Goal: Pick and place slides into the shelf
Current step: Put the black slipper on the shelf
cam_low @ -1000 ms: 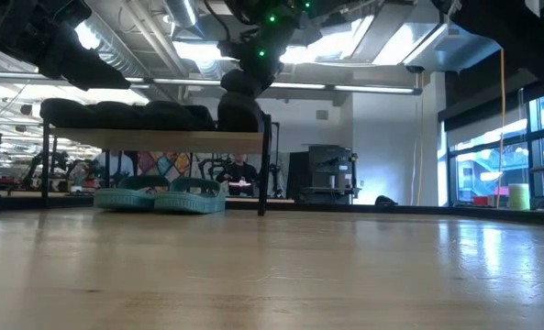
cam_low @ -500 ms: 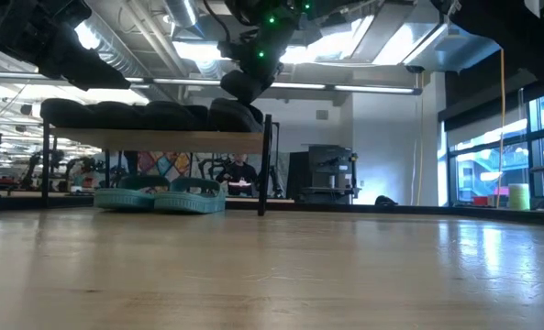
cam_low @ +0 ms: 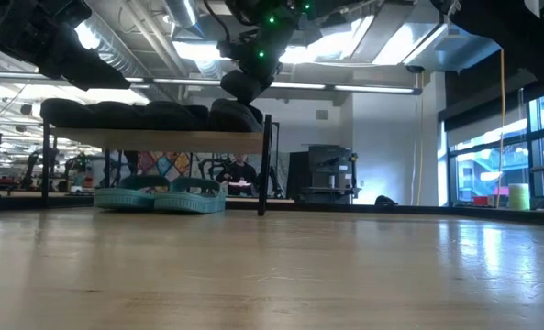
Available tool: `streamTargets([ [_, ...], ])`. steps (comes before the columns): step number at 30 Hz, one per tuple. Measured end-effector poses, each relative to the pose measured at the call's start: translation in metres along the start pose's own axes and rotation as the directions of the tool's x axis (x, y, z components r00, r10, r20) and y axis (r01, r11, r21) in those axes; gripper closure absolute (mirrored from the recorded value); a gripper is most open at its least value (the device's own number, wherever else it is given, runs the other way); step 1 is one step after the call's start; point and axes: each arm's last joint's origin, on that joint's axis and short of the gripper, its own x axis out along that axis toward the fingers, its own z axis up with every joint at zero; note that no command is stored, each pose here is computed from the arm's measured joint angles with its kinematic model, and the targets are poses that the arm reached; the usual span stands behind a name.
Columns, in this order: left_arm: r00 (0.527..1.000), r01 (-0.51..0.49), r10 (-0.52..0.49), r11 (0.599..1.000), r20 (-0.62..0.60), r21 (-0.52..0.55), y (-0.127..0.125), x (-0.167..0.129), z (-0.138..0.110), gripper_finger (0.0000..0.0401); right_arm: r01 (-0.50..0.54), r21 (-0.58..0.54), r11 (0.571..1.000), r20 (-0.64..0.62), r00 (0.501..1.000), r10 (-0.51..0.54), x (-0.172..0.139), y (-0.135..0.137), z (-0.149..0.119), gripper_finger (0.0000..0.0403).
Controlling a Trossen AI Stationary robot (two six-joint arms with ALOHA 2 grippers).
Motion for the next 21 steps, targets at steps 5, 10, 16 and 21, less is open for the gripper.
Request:
streamTargets([
  [5, 1.000, -0.001, 0.001, 1.000, 0.000, 0.000, 0.0000, 0.0000, 0.0000, 0.0225, -0.001, 0.006, 1.000, 0.000, 1.000, 0.001, 0.0000, 0.0000, 0.0000, 0.0333],
  [10, 1.000, 0.000, 0.000, 1.000, 0.000, 0.000, 0.0000, 0.0000, 0.0000, 0.0225, -0.001, 0.024, 1.000, 0.001, 1.000, 0.001, 0.0000, 0.0000, 0.0001, 0.0333],
  [16, 1.000, 0.000, 0.000, 1.000, 0.000, 0.000, 0.0000, 0.0000, 0.0000, 0.0225, 0.000, 0.011, 1.000, 0.001, 1.000, 0.000, 0.0000, 0.0000, 0.0001, 0.0323],
  [21, 1.000, 0.000, 0.000, 1.000, 0.000, 0.000, 0.0000, 0.0000, 0.0000, 0.0225, -0.002, 0.011, 1.000, 0.002, 1.000, 0.002, -0.0002, 0.0003, 0.0003, 0.0275],
])
